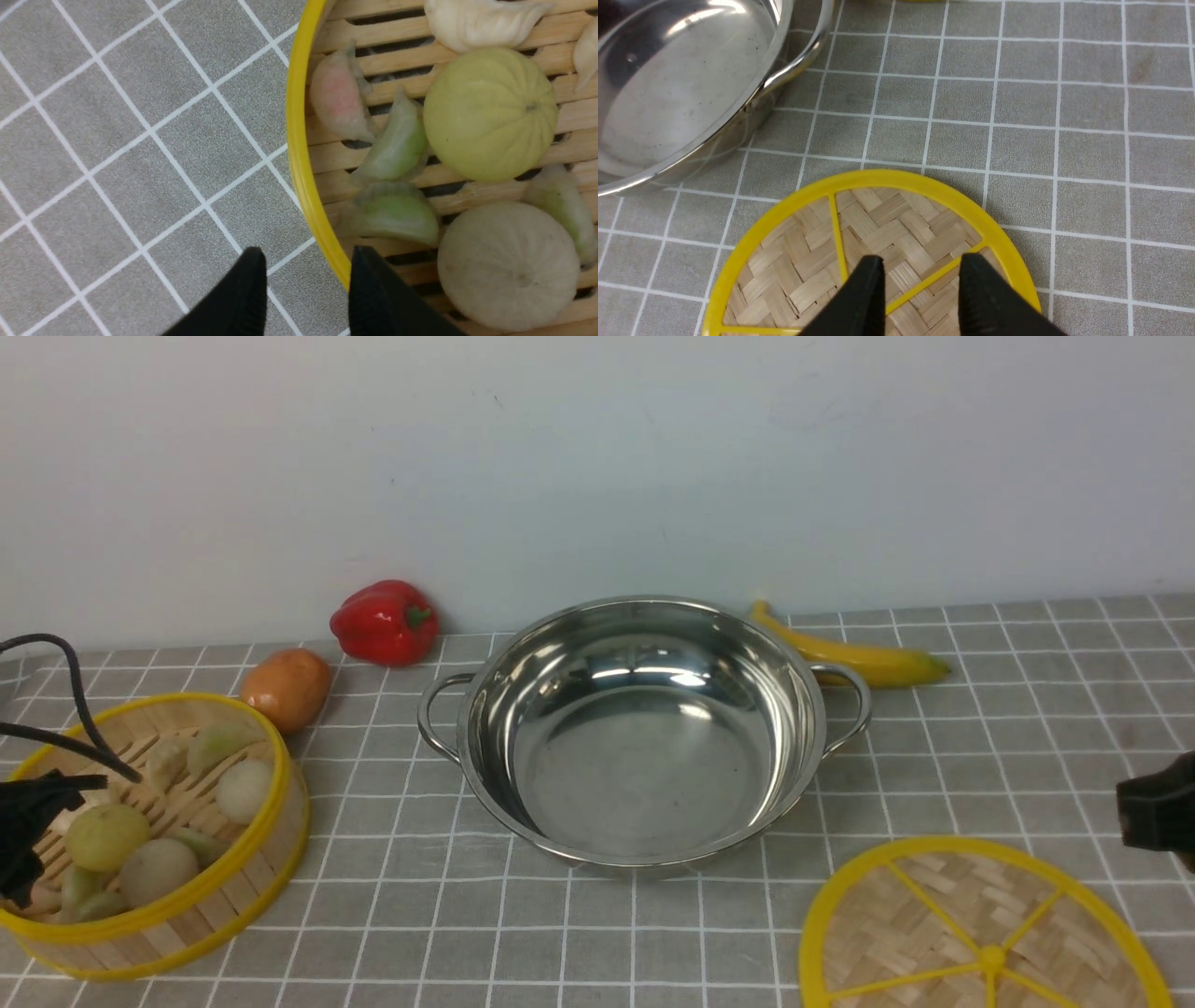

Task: Place the steamer in the pot on the grey tablecloth, and put the lid on the steamer.
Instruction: 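Grasp the rim of the steamer basket holding the buns with the left gripper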

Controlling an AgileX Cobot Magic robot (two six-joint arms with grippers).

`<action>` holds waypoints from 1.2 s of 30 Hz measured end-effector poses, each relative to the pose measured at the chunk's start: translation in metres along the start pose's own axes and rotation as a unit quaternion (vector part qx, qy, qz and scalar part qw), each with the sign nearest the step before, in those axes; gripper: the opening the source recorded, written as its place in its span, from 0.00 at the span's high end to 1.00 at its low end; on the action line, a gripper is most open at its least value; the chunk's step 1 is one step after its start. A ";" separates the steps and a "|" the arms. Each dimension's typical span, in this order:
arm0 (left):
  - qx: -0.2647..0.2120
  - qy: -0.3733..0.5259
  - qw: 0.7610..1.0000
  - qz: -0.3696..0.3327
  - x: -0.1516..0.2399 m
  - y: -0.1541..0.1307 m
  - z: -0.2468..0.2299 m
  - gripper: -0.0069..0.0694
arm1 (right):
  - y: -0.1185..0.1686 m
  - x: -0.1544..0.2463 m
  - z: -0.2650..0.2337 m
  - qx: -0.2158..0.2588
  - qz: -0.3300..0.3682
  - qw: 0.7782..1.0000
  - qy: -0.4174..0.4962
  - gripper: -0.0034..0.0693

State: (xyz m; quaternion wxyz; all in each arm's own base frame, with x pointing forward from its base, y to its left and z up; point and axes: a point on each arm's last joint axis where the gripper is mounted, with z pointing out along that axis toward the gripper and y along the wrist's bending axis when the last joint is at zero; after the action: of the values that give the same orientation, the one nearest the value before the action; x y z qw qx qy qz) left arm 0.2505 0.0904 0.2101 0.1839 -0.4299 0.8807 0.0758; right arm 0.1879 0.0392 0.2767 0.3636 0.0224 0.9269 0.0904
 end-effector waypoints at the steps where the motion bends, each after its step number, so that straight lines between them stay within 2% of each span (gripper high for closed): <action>1: -0.001 0.002 1.000 0.000 0.000 0.000 0.001 0.59 | 0.000 0.000 0.000 0.000 0.000 1.000 0.000 0.62; 36: -0.014 0.032 0.999 0.020 0.003 -0.012 0.049 0.61 | 0.000 0.000 0.000 -0.001 -0.003 1.000 0.000 0.62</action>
State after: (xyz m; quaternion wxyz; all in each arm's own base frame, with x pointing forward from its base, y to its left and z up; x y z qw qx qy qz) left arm 0.2706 0.0950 0.1645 0.1475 -0.4171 0.8934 0.0782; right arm 0.1879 0.0394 0.2767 0.3637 0.0192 0.9270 0.0900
